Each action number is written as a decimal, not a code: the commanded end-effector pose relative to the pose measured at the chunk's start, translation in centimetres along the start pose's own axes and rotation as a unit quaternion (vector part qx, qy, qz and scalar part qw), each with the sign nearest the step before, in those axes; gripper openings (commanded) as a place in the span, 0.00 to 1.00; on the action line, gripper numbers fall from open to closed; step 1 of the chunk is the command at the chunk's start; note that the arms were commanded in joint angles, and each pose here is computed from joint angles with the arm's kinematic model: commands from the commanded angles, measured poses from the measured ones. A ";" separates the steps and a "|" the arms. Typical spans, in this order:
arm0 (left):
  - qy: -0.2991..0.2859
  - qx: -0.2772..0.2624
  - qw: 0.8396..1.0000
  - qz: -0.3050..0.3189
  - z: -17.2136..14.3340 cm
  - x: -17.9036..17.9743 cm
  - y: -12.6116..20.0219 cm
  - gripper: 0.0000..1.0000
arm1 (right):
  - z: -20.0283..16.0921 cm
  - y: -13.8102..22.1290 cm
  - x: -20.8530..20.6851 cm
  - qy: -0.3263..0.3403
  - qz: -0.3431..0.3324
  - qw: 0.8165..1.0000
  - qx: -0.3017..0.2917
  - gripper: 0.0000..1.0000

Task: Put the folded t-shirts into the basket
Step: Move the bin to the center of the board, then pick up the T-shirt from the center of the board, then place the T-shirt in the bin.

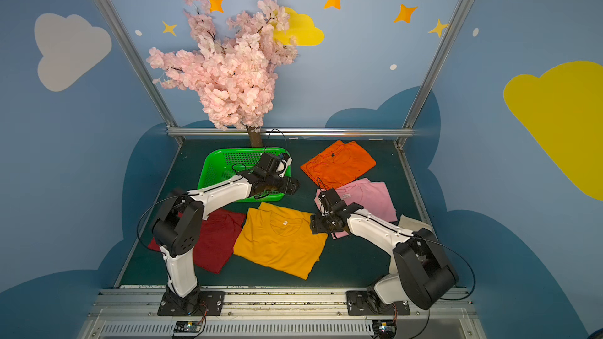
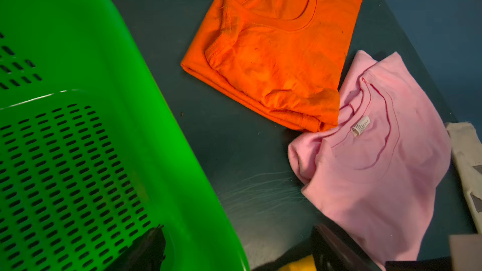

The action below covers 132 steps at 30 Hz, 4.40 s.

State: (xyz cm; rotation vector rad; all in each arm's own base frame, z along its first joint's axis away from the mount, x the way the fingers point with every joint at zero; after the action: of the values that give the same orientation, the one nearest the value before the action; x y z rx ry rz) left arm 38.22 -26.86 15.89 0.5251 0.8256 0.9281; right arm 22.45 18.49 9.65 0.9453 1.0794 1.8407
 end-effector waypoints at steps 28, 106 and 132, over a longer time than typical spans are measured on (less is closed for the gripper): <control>0.026 0.169 0.985 -0.003 -22.8 1.5 10.1 0.87 | -0.8 -1.3 -2.6 -0.018 0.024 0.999 0.042 0.11; -0.002 -0.034 0.999 0.007 -14.9 2.2 12.8 0.03 | 2.5 6.6 0.8 0.085 0.040 0.986 -0.136 0.00; 0.020 -0.279 0.947 0.157 3.6 9.0 25.3 0.03 | 19.4 17.0 11.3 0.161 0.090 0.918 -0.352 0.00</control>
State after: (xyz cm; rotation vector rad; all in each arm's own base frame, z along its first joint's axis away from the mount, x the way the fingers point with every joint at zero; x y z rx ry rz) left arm 30.26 -7.97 31.07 0.1698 0.5488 1.3515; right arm 29.34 27.90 32.74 0.3853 0.4905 2.3463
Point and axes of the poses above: each gripper's point midway between its finger pads, its own y axis back along the fingers, its own x axis along the line the jaws close on, z = x × y, the point moved 6 cm from there along y, back along the fingers, and after that the axes turned 9 degrees about y, right-handed, at the moved point
